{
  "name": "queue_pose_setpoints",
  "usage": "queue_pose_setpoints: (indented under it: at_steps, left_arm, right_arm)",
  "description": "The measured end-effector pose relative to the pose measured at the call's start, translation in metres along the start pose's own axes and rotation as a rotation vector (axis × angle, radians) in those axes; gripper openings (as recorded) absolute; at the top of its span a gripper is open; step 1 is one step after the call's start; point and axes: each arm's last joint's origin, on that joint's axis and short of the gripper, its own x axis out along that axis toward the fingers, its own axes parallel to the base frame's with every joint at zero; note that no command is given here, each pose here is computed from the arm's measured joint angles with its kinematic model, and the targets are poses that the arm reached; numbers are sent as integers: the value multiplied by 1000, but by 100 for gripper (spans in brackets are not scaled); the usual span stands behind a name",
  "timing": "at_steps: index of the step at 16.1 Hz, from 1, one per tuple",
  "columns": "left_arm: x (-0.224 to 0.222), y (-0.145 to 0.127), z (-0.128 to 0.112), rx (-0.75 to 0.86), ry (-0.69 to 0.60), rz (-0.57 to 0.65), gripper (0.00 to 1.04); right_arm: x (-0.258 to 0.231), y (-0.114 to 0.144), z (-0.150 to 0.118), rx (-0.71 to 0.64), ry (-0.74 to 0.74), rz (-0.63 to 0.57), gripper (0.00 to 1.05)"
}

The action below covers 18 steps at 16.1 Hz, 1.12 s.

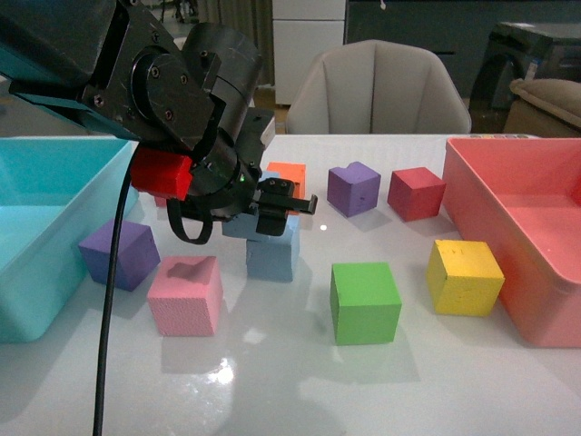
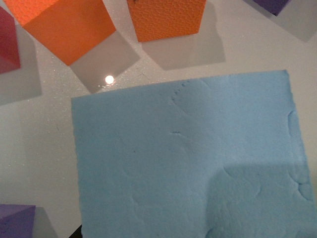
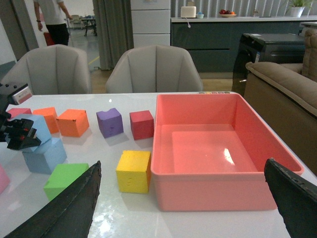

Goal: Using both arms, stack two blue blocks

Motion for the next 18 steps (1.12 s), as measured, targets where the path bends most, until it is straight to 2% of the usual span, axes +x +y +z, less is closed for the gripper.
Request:
queue_pose_setpoints:
  at_steps: [4,8,9,10,11,15,18]
  left_arm:
    - [1,-14,-3,21,-1,-26,50]
    - [2,-14,-4,21,0,-27,51]
    - [3,-14,-5,21,2,-28,64]
    - [5,-15,-6,19,-2,-36,85]
    - [4,-15,-2,5,-49,-37,97]
    - [-58,-18,32,-28,-260,-96,98]
    - [-73,-19,35,-28,-306,-116,98]
  right_arm:
    - [0,0,0,0,0,0,98]
    - [0,0,0,0,0,0,98]
    - [0,0,0,0,0,0,98]
    - [0,0,0,0,0,0,98]
    - [0,0,0,0,0,0,98]
    - [0,0,0,0,0,0,98]
    - [0,0,0,0,0,0,98]
